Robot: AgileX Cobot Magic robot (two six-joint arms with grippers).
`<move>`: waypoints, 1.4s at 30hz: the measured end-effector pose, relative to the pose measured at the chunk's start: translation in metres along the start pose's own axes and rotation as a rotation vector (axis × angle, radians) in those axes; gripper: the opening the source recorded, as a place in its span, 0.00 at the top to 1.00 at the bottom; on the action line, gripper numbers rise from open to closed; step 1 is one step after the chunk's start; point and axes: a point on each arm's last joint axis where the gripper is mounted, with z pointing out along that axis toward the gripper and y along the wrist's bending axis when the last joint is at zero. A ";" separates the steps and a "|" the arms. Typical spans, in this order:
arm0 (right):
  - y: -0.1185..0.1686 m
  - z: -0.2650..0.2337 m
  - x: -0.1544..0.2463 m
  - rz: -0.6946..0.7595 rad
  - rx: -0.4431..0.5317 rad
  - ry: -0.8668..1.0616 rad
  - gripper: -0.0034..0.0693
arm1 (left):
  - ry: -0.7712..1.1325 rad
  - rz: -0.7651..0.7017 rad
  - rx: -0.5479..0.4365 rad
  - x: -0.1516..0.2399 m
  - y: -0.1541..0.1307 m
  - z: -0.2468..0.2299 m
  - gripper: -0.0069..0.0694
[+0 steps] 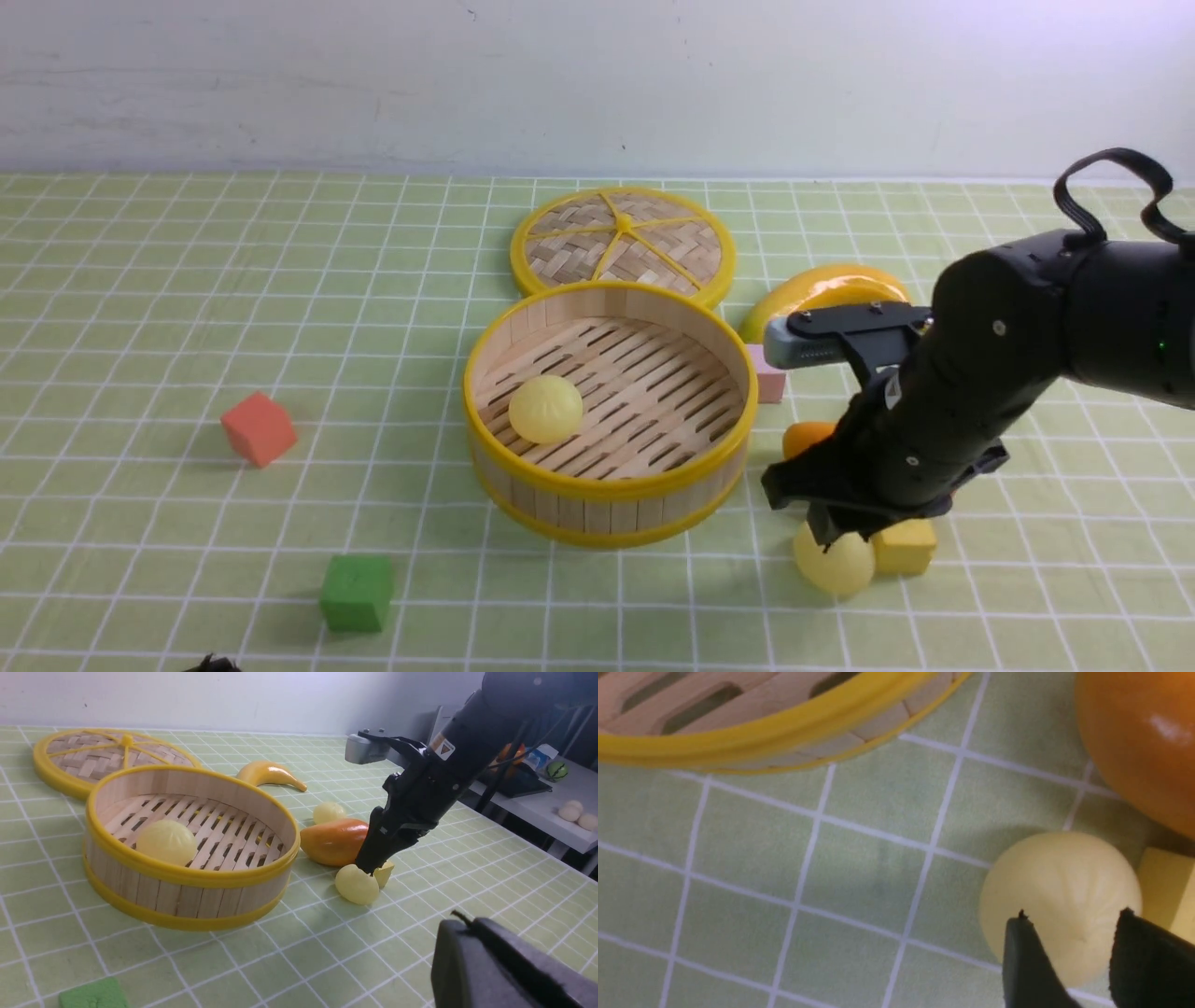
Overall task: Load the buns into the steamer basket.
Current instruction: Use the right arm to grab a steamed stuffed bun, then use the right arm to put the steamed stuffed bun into the steamer
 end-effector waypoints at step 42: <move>0.065 -0.040 -0.071 -0.202 -0.125 -0.259 0.94 | -0.006 0.000 0.000 0.000 0.000 0.000 0.91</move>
